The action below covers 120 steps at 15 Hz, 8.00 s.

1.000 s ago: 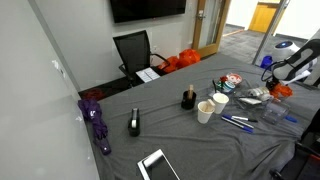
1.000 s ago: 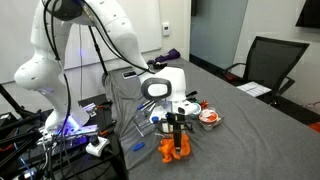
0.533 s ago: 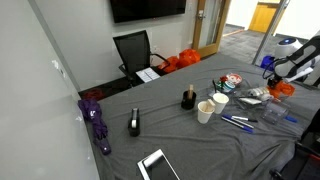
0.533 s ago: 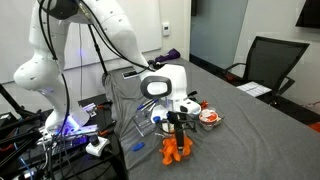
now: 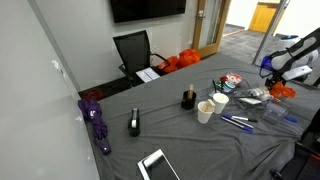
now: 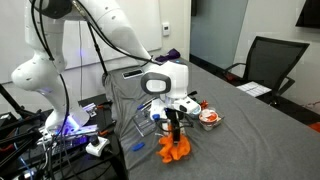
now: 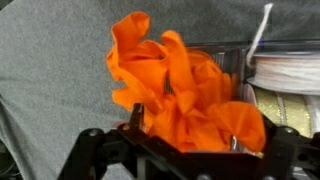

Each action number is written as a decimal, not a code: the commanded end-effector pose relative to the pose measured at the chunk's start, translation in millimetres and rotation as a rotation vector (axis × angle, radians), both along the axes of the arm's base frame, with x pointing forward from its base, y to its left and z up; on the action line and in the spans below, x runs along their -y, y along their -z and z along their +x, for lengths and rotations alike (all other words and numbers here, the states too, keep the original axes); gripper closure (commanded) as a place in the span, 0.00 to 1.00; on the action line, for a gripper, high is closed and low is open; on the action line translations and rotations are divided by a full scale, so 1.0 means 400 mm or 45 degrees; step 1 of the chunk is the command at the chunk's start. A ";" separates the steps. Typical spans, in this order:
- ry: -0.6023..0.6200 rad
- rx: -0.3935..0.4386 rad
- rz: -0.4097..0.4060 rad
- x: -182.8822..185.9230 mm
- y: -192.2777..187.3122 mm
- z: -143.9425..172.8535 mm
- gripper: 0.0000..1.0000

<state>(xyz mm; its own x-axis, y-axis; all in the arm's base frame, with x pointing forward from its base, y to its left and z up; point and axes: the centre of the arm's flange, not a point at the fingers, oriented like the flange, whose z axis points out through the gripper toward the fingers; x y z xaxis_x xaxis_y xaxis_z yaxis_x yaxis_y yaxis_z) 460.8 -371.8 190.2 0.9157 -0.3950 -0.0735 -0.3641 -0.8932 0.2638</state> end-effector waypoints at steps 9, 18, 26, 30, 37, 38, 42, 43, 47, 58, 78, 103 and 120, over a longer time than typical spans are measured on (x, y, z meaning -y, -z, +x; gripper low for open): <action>0.012 0.013 0.186 0.025 -0.038 -0.013 0.00; -0.030 0.007 0.223 0.037 -0.122 -0.006 0.00; -0.020 0.010 0.231 0.041 -0.175 -0.006 0.40; -0.013 0.018 0.223 0.045 -0.181 -0.006 0.69; -0.008 0.025 0.220 0.052 -0.194 -0.010 1.00; -0.007 0.026 0.220 0.053 -0.195 -0.011 1.00; -0.005 0.030 0.216 0.060 -0.198 -0.017 1.00; -0.008 0.027 0.207 0.060 -0.197 -0.018 1.00; -0.025 -0.007 0.150 0.063 -0.167 -0.021 1.00; 0.032 -0.029 0.114 0.033 -0.005 0.001 1.00; -0.011 0.000 -0.039 0.067 0.113 -0.006 1.00; 0.053 0.090 -0.223 0.064 0.087 0.012 1.00; 0.011 0.077 0.079 -0.010 -0.081 0.054 1.00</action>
